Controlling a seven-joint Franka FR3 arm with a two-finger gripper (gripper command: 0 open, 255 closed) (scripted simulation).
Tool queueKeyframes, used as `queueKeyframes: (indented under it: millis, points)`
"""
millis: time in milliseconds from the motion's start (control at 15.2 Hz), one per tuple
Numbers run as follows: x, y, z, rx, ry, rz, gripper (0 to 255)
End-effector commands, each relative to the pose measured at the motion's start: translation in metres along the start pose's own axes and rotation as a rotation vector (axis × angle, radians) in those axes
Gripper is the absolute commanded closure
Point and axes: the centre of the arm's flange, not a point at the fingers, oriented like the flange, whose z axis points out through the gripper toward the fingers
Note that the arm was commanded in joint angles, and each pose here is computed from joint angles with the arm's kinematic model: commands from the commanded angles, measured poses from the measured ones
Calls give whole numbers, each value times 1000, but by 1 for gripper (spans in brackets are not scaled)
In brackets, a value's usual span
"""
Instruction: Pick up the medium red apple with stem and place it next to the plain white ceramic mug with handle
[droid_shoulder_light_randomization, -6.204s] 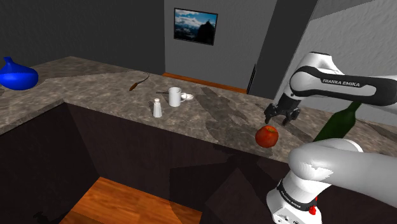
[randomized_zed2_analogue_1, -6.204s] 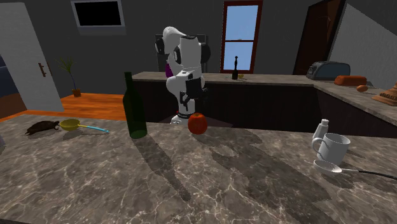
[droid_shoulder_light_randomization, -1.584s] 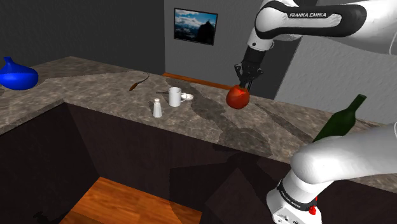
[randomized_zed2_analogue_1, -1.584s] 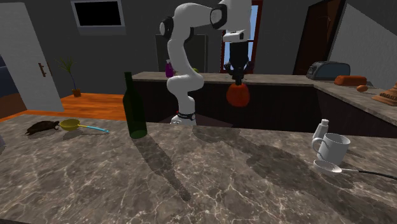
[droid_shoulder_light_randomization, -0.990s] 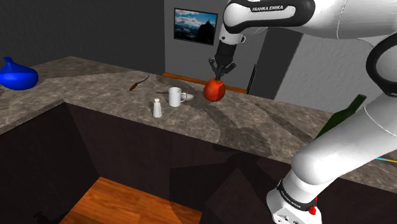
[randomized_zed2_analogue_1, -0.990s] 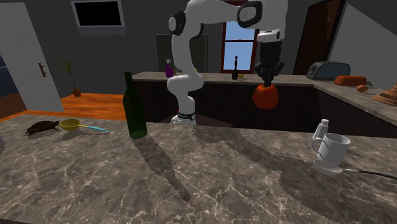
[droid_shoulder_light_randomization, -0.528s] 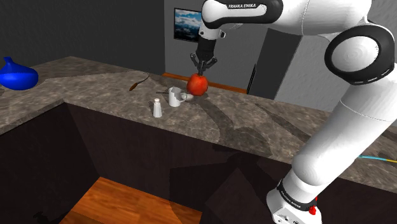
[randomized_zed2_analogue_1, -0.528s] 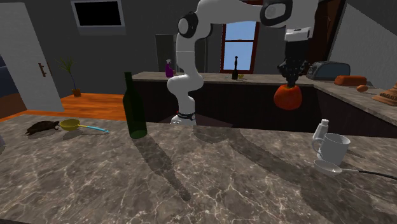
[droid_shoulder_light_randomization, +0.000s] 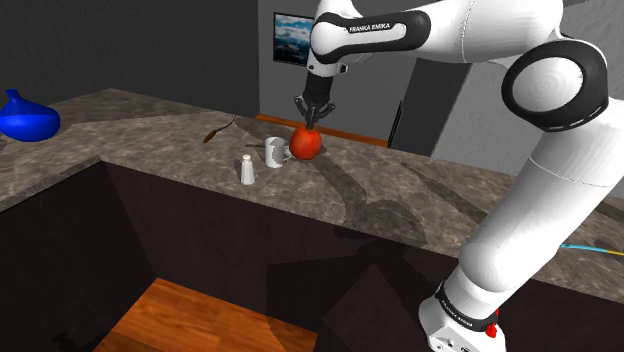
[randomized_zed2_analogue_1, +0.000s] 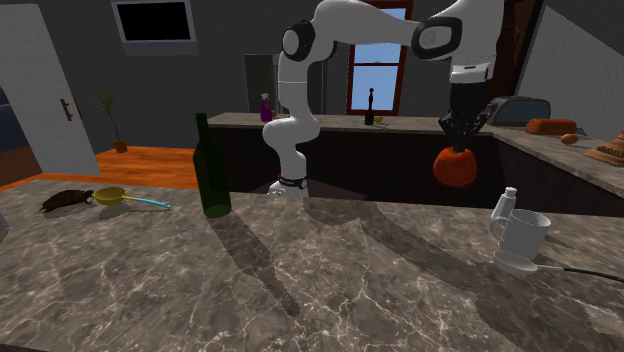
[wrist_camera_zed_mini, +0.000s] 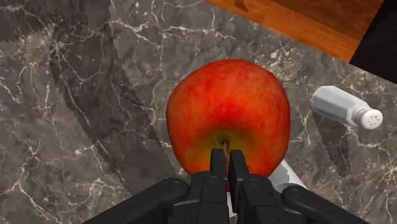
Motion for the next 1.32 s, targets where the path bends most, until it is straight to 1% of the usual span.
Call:
queueKeyframes:
  millis: [0, 1254]
  points:
    - [0, 1, 10, 1, 1, 0, 255]
    - [-3, 9, 110, 1, 1, 0, 255]
